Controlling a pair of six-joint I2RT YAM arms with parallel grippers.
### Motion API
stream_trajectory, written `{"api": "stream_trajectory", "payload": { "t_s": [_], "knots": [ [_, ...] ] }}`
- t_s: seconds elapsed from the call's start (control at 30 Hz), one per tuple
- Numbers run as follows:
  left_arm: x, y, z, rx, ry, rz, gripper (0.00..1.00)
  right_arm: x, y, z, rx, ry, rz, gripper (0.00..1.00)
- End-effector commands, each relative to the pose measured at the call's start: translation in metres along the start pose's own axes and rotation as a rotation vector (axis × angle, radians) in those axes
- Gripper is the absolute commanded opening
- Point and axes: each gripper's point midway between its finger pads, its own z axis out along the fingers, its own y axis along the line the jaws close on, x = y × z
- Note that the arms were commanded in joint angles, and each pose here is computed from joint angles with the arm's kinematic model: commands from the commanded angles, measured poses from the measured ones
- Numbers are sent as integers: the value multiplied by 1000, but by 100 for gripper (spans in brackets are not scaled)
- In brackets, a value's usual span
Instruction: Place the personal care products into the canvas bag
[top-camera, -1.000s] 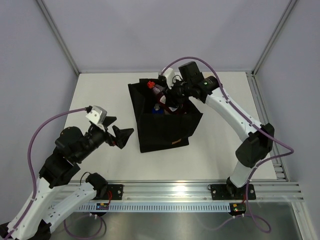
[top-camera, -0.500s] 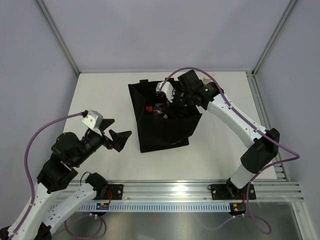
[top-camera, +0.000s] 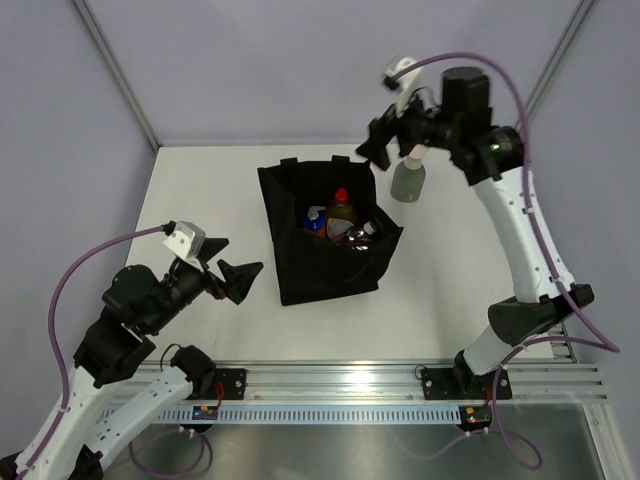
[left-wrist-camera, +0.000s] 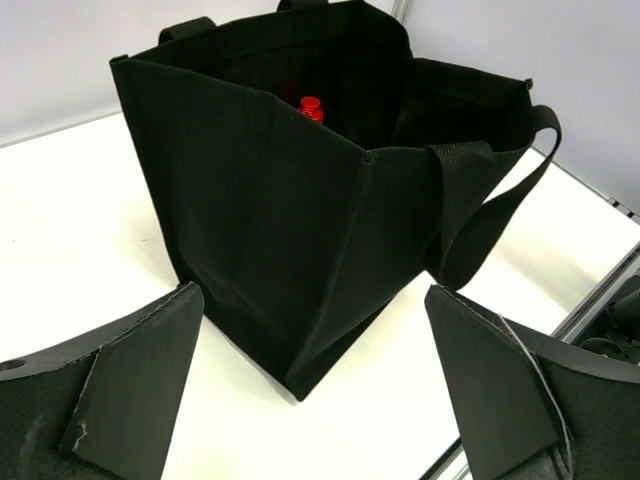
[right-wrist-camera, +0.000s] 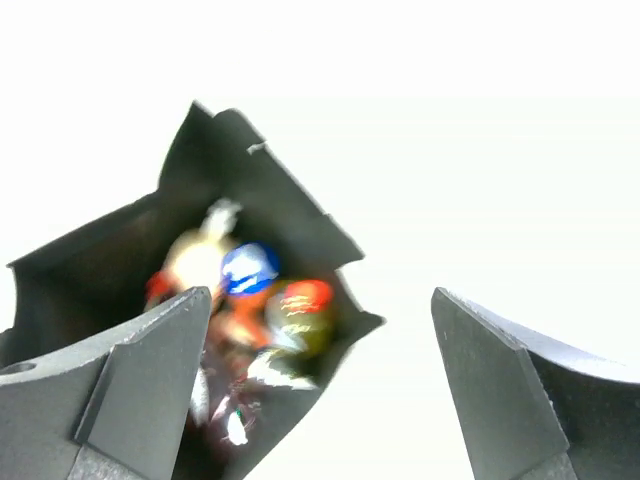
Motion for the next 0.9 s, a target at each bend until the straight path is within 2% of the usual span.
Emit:
{"api": "stream_trajectory", "payload": {
  "t_s": [0.0, 0.03, 0.07, 0.1, 0.17, 0.23, 0.27, 0.33, 0.37, 0.43, 0.67, 0.87],
  "knots": [
    [-16, 0, 0, -5, -57, -13, 99, -15, -55, -42, 24, -141, 222, 99],
    [-16, -1, 0, -3, -57, -14, 99, 9, -65, -39, 31, -114, 267, 99],
    [-16, -1, 0, -1, -58, -16, 99, 19, -92, -48, 91, -142, 258, 99],
    [-17, -1, 1, -1, -60, -14, 99, 56, -98, -39, 92, -94, 303, 100],
    [-16, -1, 3, -2, -54, -13, 99, 82, -114, -41, 129, -84, 236, 99],
    [-15, -1, 5, -3, -48, -10, 99, 130, -126, -35, 171, 5, 223, 100],
    [-15, -1, 6, -2, -46, -10, 99, 148, -134, -31, 178, 49, 143, 99],
    [-14, -1, 10, 0, -37, -12, 99, 192, -153, -22, 235, 161, 91, 100],
    [-15, -1, 11, 1, -36, -14, 99, 203, -166, -20, 260, 194, 12, 100],
    [-13, -1, 15, 1, -24, -16, 99, 233, -192, -13, 308, 289, -20, 99],
    [-8, 3, 22, -20, -7, -19, 99, 270, -220, 13, 303, 355, -13, 100],
    [-7, 4, 32, -19, 15, -1, 99, 291, -225, 38, 246, 341, -26, 100]
  ]
}}
